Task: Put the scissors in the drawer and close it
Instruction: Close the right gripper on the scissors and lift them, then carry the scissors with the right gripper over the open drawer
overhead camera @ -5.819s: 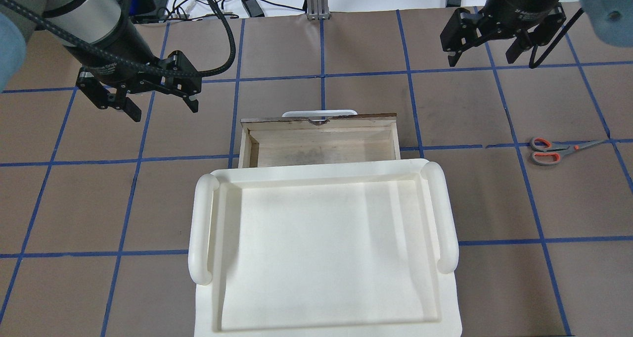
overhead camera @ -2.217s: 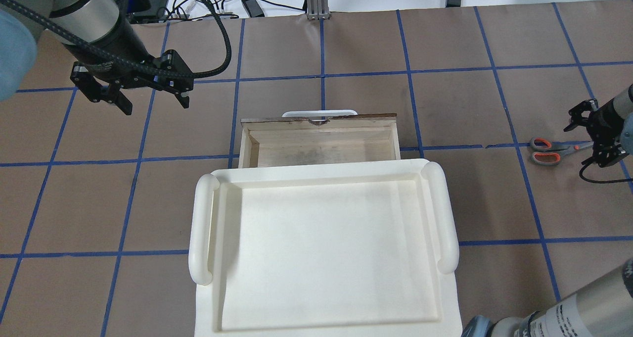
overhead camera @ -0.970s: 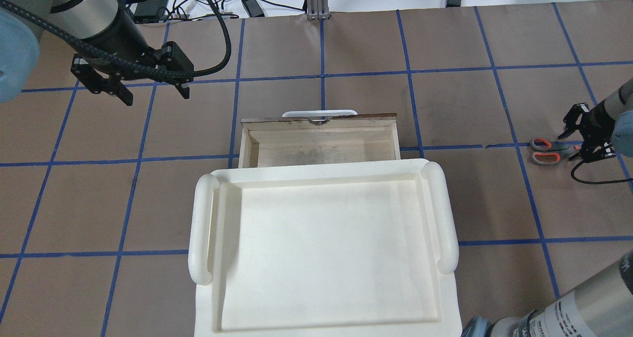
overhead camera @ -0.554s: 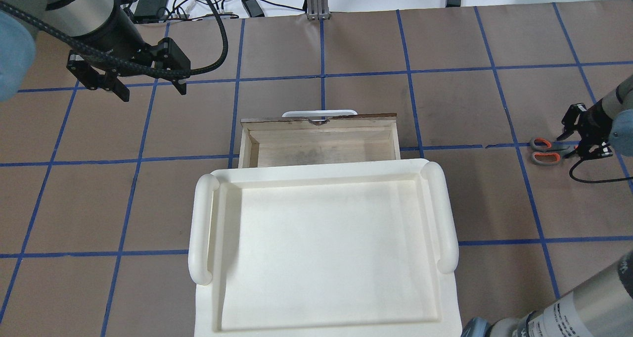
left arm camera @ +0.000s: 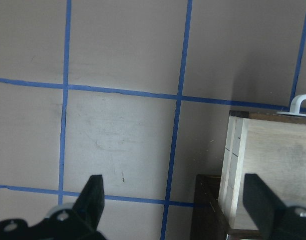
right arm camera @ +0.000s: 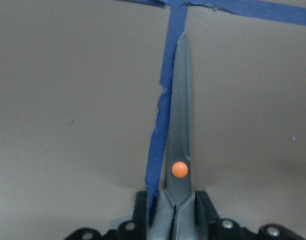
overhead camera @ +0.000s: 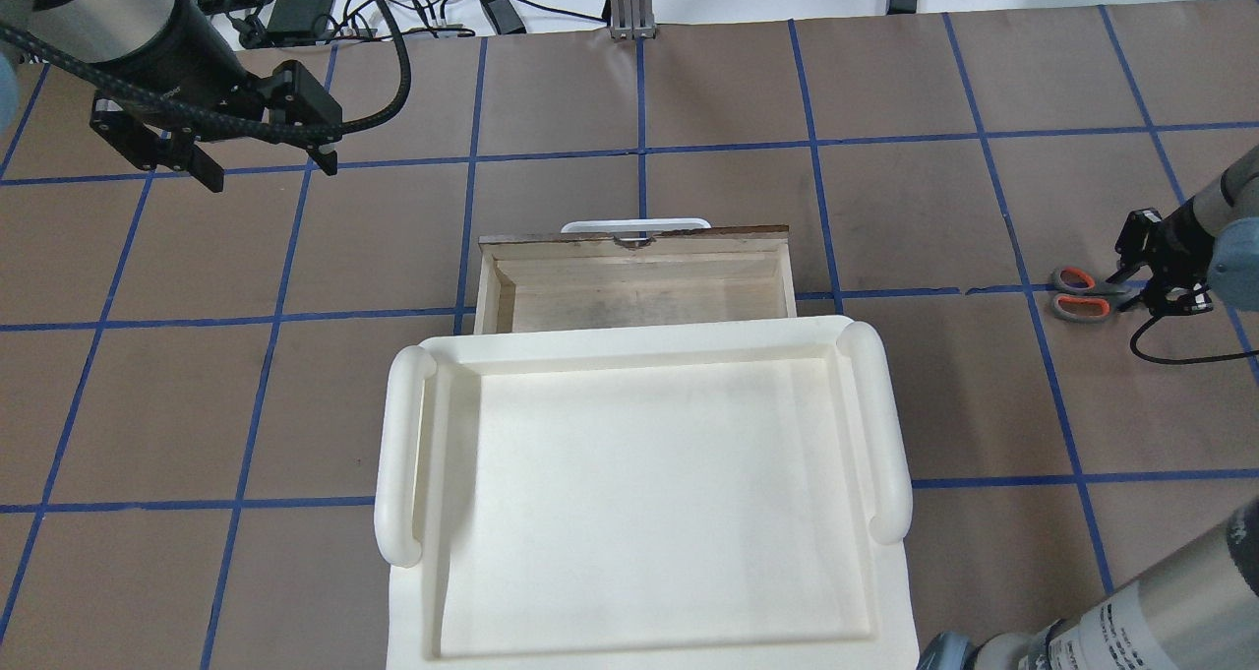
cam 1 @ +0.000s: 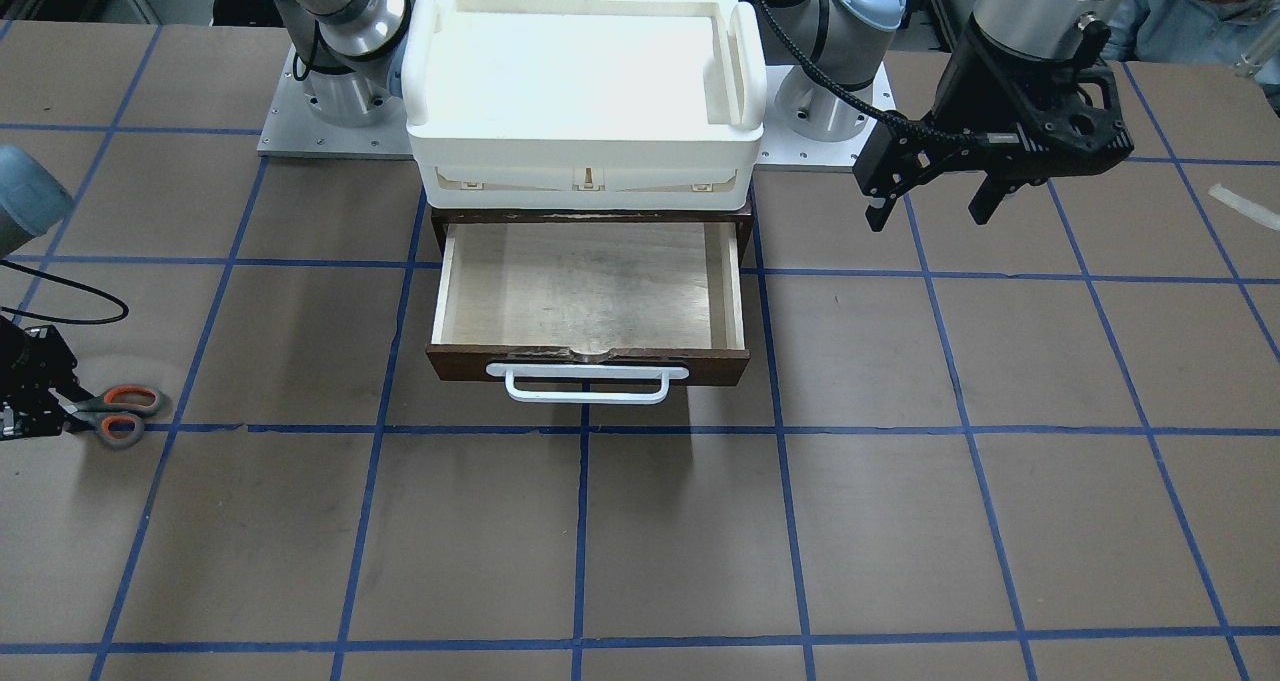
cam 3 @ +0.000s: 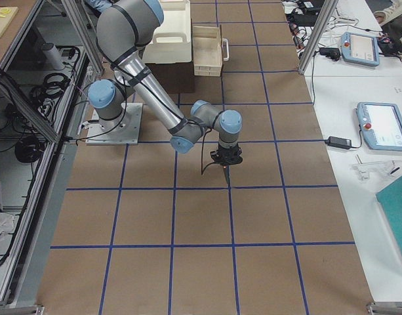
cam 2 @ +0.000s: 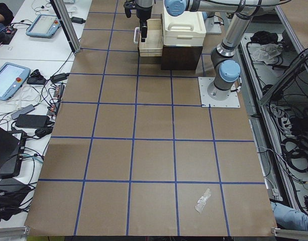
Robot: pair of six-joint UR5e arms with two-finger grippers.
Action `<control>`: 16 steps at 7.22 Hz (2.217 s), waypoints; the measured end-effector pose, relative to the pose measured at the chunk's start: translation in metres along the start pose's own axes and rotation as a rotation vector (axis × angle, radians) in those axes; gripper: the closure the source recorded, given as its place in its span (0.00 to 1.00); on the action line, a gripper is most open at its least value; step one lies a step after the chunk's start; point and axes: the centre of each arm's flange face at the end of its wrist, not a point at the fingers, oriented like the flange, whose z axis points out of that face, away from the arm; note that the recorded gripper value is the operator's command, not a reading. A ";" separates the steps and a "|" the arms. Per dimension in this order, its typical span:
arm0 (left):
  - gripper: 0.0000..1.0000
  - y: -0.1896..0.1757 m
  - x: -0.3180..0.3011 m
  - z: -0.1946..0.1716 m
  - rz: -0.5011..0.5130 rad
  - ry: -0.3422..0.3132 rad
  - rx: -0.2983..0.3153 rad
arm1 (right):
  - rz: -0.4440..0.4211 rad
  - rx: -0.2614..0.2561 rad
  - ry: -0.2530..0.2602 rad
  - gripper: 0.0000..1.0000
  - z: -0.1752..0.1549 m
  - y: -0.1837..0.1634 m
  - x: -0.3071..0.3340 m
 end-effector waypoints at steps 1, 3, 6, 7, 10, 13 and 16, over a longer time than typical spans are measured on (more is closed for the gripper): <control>0.00 0.000 0.000 0.000 -0.001 0.002 0.000 | -0.001 0.000 -0.001 0.74 0.000 0.000 0.000; 0.00 -0.003 0.004 0.005 0.008 0.012 -0.017 | -0.004 -0.004 0.002 0.78 0.000 0.001 0.000; 0.00 0.007 0.016 0.006 0.014 0.006 -0.070 | -0.008 -0.005 -0.002 0.82 -0.007 0.000 -0.002; 0.00 0.010 0.018 0.006 0.015 0.006 -0.079 | -0.015 0.000 -0.008 0.82 -0.018 0.000 -0.007; 0.00 0.015 0.020 0.007 0.012 0.011 -0.087 | -0.055 -0.015 -0.010 0.82 -0.079 0.018 -0.033; 0.00 0.016 0.020 0.009 0.009 0.012 -0.091 | -0.090 -0.056 -0.050 0.85 -0.151 0.118 -0.055; 0.00 0.016 0.020 0.009 0.009 0.011 -0.091 | -0.092 -0.047 -0.054 0.88 -0.222 0.239 -0.080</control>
